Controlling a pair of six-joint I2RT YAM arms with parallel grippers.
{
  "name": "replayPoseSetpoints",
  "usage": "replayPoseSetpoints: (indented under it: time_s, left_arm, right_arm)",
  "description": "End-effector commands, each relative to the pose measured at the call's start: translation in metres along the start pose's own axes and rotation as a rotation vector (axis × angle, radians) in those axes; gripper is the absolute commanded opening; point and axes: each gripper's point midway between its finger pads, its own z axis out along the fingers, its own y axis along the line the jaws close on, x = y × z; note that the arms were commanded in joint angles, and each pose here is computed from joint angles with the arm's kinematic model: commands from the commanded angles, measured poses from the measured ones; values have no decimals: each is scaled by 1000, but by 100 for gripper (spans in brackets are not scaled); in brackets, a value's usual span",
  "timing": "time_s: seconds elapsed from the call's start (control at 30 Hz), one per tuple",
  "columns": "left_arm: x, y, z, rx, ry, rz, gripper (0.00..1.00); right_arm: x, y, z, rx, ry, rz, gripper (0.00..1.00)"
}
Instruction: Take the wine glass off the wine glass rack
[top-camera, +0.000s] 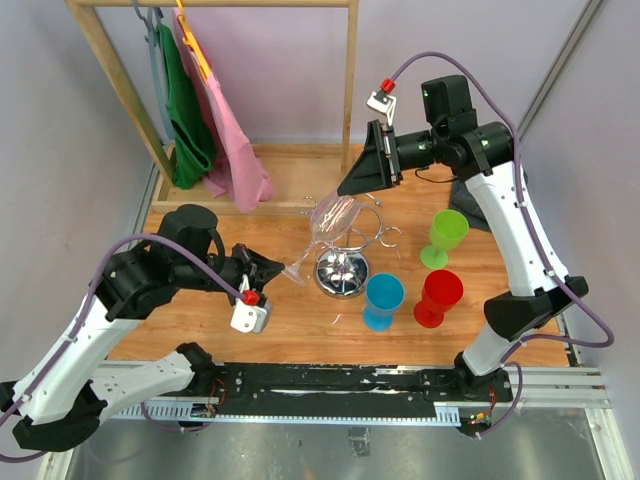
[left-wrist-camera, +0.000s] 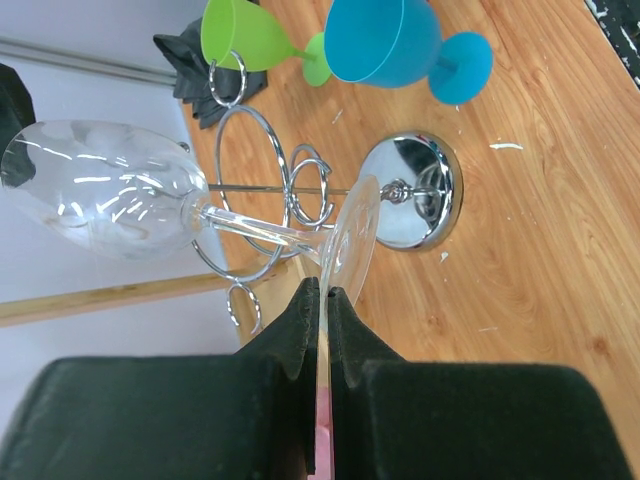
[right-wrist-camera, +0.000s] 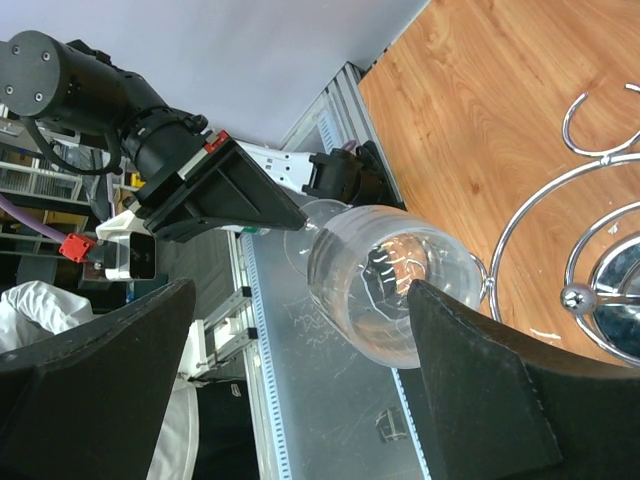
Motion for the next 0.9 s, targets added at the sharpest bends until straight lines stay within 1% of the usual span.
replayPoseSetpoints:
  time_s: [0.0,0.2,0.27,0.33,0.63,0.7,0.87]
  left_arm:
    - [-13,9,-3,-38,-49,62,0]
    - [-9,6,-1,-32,-39,88,0]
    - [-7,4,-1,-29,-31,106,0]
    - [-6,2,0,-25,-28,116,0]
    - [-5,0,0,-27,-25,143,0]
    - [-4,0,0,-25,-25,150,0]
    - [-4,-1,-1,-27,-23,167,0]
  right_arm:
    - [12,8,-3,-6,17,-28,89]
    - [23,15,8,-42,62,-40,88]
    - [30,18,14,-55,91,-43,86]
    - [37,18,19,-63,116,-36,82]
    - [64,7,23,-57,179,31,55]
    - [67,6,23,-55,187,41,47]
    - [70,5,23,-55,195,46,20]
